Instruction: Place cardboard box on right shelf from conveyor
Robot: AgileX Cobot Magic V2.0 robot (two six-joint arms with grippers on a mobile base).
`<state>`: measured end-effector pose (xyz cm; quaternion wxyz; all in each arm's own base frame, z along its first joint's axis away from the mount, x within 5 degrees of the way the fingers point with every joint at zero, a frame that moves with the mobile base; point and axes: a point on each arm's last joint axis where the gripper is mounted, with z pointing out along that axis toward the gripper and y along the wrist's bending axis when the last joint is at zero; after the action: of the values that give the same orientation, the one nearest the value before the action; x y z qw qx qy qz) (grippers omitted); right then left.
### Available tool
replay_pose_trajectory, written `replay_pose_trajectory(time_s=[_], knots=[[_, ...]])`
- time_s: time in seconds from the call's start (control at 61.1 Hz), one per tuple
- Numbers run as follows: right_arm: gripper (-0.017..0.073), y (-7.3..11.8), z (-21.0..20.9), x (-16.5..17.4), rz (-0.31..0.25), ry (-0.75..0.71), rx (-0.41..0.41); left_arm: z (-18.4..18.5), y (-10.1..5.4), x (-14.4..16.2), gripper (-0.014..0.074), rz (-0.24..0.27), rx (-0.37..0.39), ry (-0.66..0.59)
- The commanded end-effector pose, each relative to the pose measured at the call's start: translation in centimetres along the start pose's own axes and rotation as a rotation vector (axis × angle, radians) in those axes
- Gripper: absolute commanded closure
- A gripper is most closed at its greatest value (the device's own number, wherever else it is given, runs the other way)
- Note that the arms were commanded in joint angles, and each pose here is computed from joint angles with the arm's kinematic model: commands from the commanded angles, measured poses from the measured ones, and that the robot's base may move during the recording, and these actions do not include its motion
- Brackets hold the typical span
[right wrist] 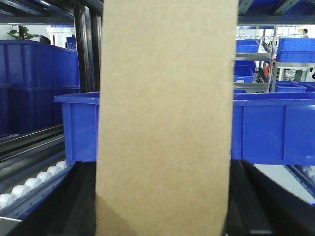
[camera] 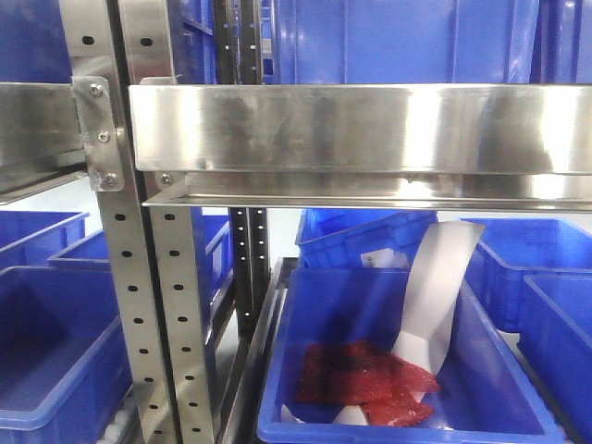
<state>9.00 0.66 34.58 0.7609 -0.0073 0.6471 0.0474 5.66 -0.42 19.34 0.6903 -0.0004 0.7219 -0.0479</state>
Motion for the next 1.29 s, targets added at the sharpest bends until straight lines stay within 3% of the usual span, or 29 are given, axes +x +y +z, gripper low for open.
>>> replay_pose_trajectory(time_s=[0.0, 0.294, 0.491, 0.687, 0.867, 1.096, 1.178, 1.276], knots=[[0.0184, 0.1, 0.0, -2.1, -0.017, -0.139, -0.008, -0.1, 0.0, -0.9, 0.0713, -0.01, 0.003, -0.092], [0.0184, 0.1, 2.1, -1.8, -0.016, -0.07, -0.005, -0.1, 0.0, -0.9, 0.0713, -0.01, 0.003, -0.092], [0.0184, 0.3, 4.8, -4.2, -0.017, -0.068, -0.013, -0.1, 0.0, -0.9, 0.0713, -0.01, 0.003, -0.092], [0.0184, 0.3, 8.4, -6.0, -0.072, 0.044, -0.001, -0.1, 0.0, -0.9, 0.0713, -0.01, 0.003, -0.092], [0.0184, 0.0, 11.8, -6.1, -0.32, 0.148, 0.018, -0.1, 0.0, -0.9, 0.0713, -0.01, 0.003, -0.092], [0.0184, 0.0, 14.0, -5.3, -0.774, 0.148, -0.014, -0.1, 0.0, -0.9, 0.0713, -0.01, 0.003, -0.092], [0.0184, 0.2, 14.5, -4.9, -0.881, 0.136, -0.042, -0.1, 0.0, -0.9, 0.0713, -0.01, 0.003, -0.092], [0.0184, 0.6, 15.2, -4.5, -0.961, 0.109, -0.087, -0.1, 0.0, -0.9, 0.0713, -0.01, 0.003, -0.092]])
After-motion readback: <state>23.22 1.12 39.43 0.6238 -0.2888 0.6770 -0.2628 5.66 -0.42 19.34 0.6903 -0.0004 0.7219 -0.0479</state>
